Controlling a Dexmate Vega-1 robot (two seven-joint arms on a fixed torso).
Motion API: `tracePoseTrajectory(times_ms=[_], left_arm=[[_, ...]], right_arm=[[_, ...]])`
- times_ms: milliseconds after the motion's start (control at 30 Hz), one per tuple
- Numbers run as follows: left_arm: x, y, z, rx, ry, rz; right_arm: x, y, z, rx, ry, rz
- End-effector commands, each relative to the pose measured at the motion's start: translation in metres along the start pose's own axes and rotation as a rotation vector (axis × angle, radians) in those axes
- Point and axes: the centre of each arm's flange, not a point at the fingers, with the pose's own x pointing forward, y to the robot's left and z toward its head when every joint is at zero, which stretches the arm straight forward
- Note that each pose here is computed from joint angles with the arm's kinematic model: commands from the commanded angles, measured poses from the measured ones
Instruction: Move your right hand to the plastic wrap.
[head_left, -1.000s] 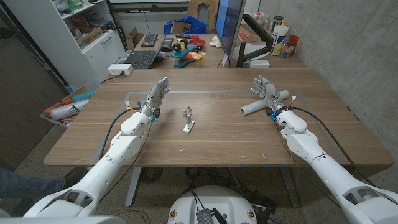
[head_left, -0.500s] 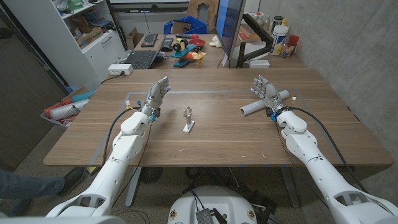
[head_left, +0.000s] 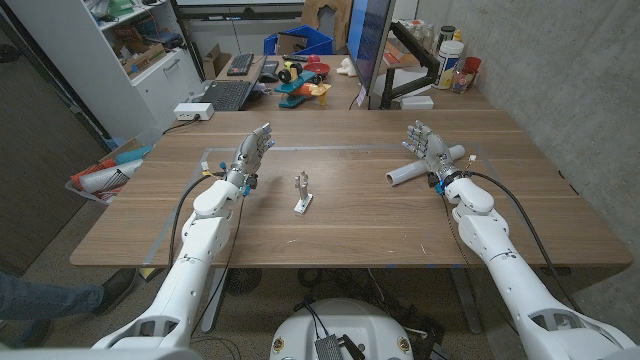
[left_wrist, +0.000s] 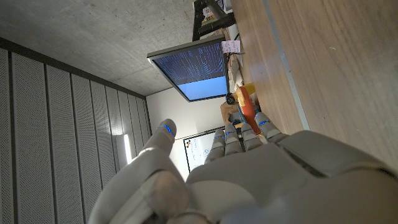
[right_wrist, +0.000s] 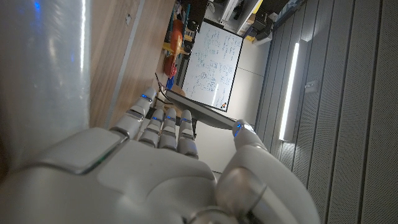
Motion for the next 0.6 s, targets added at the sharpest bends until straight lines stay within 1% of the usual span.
tracePoseTrajectory(times_ms=[33,600], left_arm=[[-0.003,0.0,0.0001,0.005,0.006,0.007],[-0.006,-0.0008,0.0008,0.009,0.004,0.009]], right_arm=[[0.0025,0.0017,0.0034,-0.024,-0.014,0.01],[0.0002,-0.0049,0.0097,-0.055,-0.036,0.011]])
